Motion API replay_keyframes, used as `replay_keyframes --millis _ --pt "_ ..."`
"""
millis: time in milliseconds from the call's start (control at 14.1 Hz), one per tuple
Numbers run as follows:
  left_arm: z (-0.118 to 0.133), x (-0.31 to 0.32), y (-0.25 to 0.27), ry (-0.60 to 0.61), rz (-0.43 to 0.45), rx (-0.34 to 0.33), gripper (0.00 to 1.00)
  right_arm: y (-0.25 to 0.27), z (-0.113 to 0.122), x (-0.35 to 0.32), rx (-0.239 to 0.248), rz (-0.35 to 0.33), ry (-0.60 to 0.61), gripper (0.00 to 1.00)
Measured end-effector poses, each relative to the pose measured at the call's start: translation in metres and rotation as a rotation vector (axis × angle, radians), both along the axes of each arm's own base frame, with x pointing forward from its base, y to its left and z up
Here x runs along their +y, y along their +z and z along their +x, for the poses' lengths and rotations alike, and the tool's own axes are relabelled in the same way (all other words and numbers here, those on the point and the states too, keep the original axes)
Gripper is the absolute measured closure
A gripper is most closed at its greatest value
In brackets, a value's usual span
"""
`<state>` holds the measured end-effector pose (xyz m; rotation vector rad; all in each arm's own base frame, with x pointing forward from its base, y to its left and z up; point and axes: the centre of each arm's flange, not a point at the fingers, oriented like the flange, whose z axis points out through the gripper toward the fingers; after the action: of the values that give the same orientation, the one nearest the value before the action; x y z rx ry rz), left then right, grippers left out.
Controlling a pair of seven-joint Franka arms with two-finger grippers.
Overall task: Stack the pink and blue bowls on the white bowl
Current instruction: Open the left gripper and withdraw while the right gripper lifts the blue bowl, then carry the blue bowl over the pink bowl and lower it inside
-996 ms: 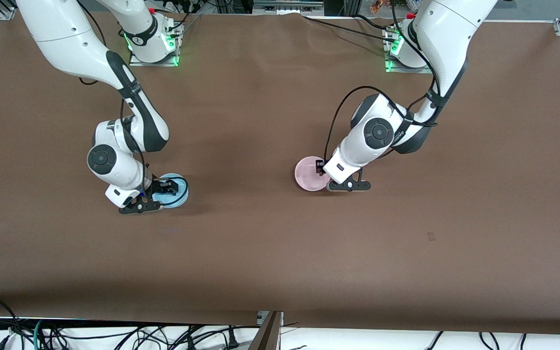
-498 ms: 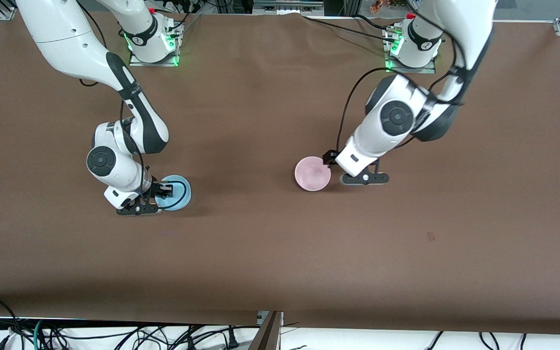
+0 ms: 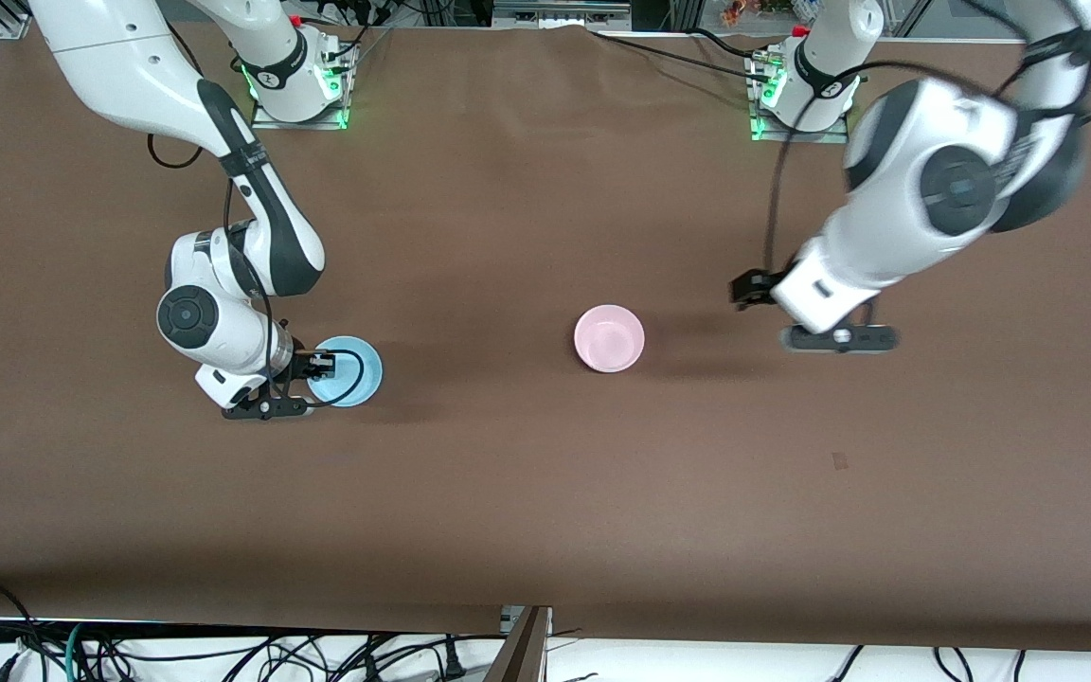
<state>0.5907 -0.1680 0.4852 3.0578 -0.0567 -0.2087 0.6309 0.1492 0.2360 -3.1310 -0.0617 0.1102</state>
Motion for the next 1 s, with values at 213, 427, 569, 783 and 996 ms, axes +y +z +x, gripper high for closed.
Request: replay_keyframes --millis 213,427,569,783,996 --pt "0.0 0.04 0.057 -0.067 -0.005 0.017 0.0 0.017 0.001 0.038 -0.006 0.003 -0.052 0.93" --pt "0.0 0.082 0.095 -0.025 -0.004 0.03 0.0 0.035 -0.009 0.091 0.04 0.053 -0.135 0.93" --pt "0.003 0.124 0.103 0.042 -0.004 0.022 0.0 0.058 -0.011 0.126 0.055 0.099 -0.226 0.93" --pt "0.006 0.186 0.099 0.113 -0.01 0.024 0.0 0.072 -0.021 0.184 0.067 0.14 -0.349 0.93" --pt "0.009 0.19 0.094 0.128 0.008 0.02 0.0 0.053 -0.045 0.252 0.081 0.142 -0.427 0.93"
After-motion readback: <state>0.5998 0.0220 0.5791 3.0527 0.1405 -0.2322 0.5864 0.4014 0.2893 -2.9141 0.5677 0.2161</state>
